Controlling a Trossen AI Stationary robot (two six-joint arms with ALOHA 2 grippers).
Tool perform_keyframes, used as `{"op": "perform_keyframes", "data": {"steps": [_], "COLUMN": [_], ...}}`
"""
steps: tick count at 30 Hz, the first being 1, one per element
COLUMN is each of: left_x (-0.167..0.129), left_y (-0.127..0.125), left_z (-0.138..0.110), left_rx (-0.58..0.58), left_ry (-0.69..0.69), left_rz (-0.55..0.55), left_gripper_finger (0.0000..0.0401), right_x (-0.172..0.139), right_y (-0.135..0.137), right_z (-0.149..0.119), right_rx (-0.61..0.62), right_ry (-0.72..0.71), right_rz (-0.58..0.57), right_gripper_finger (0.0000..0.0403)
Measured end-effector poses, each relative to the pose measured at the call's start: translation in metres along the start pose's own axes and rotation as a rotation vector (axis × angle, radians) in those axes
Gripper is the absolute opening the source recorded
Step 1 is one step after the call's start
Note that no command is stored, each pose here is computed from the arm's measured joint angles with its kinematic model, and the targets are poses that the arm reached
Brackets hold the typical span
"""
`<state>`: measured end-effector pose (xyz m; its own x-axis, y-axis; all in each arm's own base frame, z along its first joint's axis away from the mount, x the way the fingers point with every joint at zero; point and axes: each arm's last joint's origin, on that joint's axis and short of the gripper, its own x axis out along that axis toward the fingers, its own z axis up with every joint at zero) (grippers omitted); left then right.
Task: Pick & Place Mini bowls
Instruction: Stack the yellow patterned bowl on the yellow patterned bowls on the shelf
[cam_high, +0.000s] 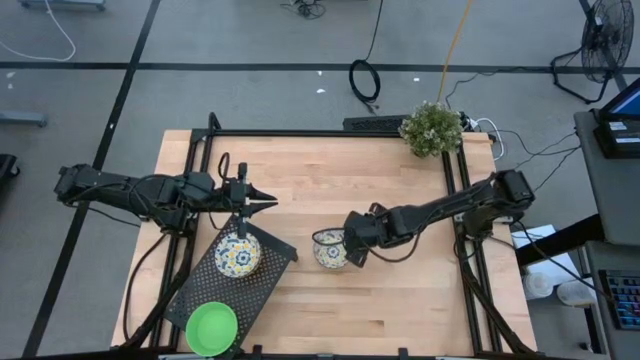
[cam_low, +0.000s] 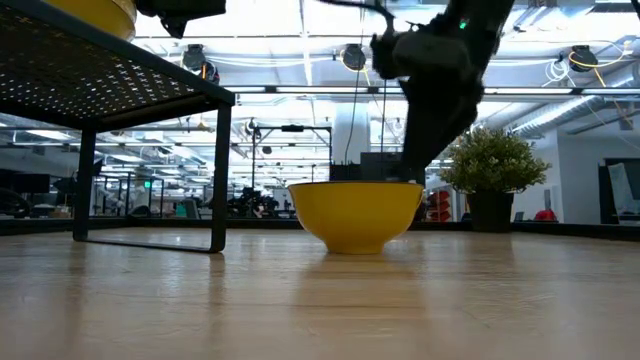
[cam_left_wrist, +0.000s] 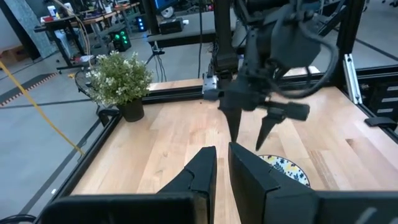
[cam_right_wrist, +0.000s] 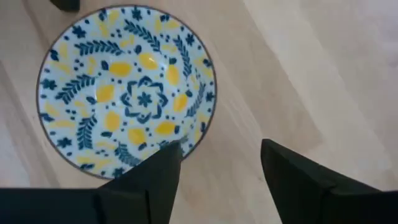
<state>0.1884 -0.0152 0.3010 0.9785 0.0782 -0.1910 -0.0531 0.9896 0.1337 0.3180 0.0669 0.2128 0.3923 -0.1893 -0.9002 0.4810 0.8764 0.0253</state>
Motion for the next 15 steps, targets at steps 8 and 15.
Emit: {"op": "perform_keyframes", "data": {"steps": [8,15], "left_x": [0.0,0.0], "left_y": [0.0,0.0], "left_z": [0.0,0.0], "left_rx": [0.0,0.0], "left_ry": [-0.001,0.0], "left_rz": [0.0,0.0], "left_gripper_finger": [0.0049,0.0049], "right_x": [0.018,0.031], "right_y": [-0.006,-0.012], "right_z": [-0.004,-0.008], "right_rx": [0.05,0.075], "right_ry": [0.027,-0.007], "right_rz": [0.121,0.143], "right_gripper_finger": [0.0204,0.0203]}}
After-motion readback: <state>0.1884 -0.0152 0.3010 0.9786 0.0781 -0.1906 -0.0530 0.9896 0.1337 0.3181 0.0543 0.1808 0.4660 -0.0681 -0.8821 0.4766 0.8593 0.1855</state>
